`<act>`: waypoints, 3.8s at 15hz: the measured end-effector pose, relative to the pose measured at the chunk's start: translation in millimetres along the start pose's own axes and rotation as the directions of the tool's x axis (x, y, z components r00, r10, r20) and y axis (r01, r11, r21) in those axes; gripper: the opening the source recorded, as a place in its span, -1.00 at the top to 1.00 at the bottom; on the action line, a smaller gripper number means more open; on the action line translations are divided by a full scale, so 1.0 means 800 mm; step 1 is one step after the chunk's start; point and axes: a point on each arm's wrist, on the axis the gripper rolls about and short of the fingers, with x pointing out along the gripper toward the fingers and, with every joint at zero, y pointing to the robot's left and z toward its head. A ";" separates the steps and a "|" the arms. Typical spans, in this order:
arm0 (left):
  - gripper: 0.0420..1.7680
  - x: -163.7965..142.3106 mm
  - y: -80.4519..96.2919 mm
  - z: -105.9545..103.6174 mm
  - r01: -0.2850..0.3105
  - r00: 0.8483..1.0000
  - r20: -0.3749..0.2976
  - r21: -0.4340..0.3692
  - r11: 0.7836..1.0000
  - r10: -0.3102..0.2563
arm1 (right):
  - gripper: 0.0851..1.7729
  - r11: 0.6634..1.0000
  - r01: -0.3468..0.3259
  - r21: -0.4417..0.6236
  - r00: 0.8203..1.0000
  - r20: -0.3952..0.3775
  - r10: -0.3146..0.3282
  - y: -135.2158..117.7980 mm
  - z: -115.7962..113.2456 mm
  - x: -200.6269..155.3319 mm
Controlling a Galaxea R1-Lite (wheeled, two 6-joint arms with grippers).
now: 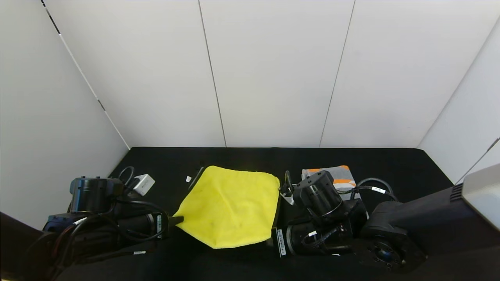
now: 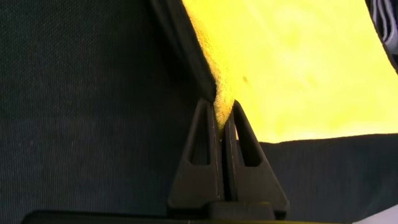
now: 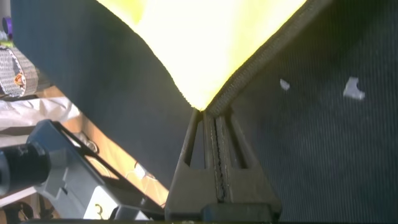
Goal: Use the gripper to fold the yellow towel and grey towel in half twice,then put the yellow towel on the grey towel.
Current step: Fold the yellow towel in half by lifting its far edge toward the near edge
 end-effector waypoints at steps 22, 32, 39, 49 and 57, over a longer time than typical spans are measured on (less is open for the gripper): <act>0.90 0.066 0.022 0.105 -0.007 0.993 0.116 0.031 1.000 0.003 | 0.97 0.998 0.009 0.065 0.984 0.174 -0.021 -0.041 0.080 -0.004; 0.90 0.128 0.040 0.129 0.002 0.990 0.137 0.048 0.999 -0.009 | 0.97 0.996 0.044 0.075 0.973 0.223 -0.060 -0.080 0.113 0.022; 0.90 0.159 0.048 0.135 0.008 0.991 0.134 0.055 0.998 -0.015 | 0.97 0.996 0.058 0.074 0.967 0.243 -0.074 -0.096 0.125 0.033; 0.48 0.175 0.053 0.138 0.008 0.992 0.123 0.066 0.998 -0.016 | 0.17 0.995 0.068 0.073 0.963 0.254 -0.085 -0.109 0.133 0.043; -0.43 0.154 0.052 0.148 -0.006 0.988 0.152 0.065 0.998 -0.004 | -0.53 0.994 0.075 0.074 0.963 0.255 -0.092 -0.106 0.132 0.035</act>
